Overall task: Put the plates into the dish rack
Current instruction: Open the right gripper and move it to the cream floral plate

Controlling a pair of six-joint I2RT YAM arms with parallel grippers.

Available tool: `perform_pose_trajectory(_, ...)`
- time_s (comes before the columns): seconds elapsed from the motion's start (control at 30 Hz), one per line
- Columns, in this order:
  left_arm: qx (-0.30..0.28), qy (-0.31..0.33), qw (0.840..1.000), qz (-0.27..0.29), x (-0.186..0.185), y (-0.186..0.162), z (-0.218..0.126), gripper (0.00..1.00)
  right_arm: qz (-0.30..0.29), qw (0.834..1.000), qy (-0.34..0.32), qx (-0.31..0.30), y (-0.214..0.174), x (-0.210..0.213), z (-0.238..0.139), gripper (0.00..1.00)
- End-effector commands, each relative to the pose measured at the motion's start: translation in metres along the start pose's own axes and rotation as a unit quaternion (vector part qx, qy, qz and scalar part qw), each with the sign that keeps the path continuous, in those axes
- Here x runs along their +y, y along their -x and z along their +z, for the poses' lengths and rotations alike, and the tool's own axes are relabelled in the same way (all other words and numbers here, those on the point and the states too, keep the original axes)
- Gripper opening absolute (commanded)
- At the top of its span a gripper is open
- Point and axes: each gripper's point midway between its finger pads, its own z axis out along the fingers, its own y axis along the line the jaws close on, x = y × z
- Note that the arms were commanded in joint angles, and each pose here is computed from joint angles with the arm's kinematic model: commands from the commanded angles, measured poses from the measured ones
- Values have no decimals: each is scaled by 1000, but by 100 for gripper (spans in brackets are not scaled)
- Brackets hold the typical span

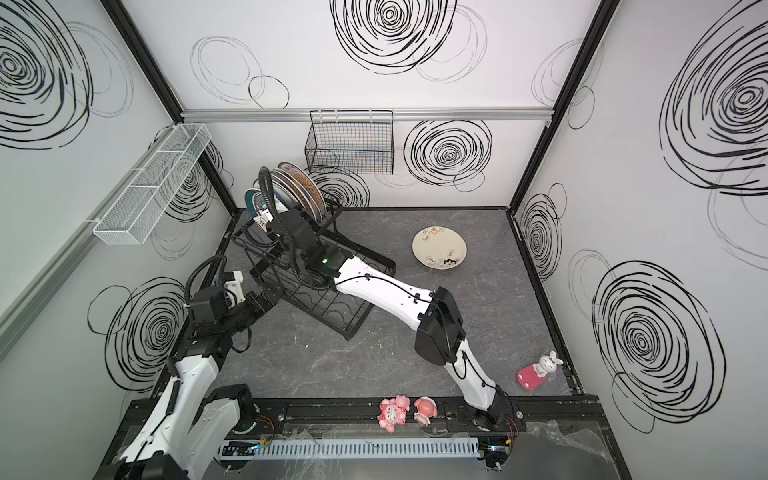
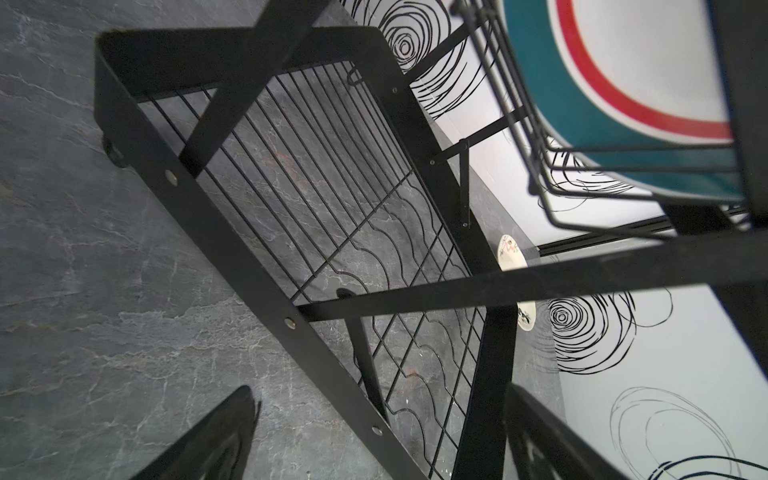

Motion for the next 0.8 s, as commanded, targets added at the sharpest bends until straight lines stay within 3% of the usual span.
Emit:
perform_pose_trajectory(0.0,-15,-14,1000,9,-8,5,-4,96,52,998,24,-37,51,-28,-41,70)
perform_pose_trajectory(0.17,-24,-15,999,15,-15,5,-11,96,80,994,61,-35,58,-41,-76,73)
perform_pose_trajectory(0.33,-27,-10,999,22,-21,1,-19,96,110,991,73,-11,33,-65,-111,75)
perform_pose_trajectory(0.53,-23,-14,999,47,-39,-15,-26,96,206,972,96,63,-62,-117,-145,76)
perform_pose_trajectory(0.77,1,-34,995,91,-73,-44,-22,96,258,949,-7,179,-194,-205,-170,77)
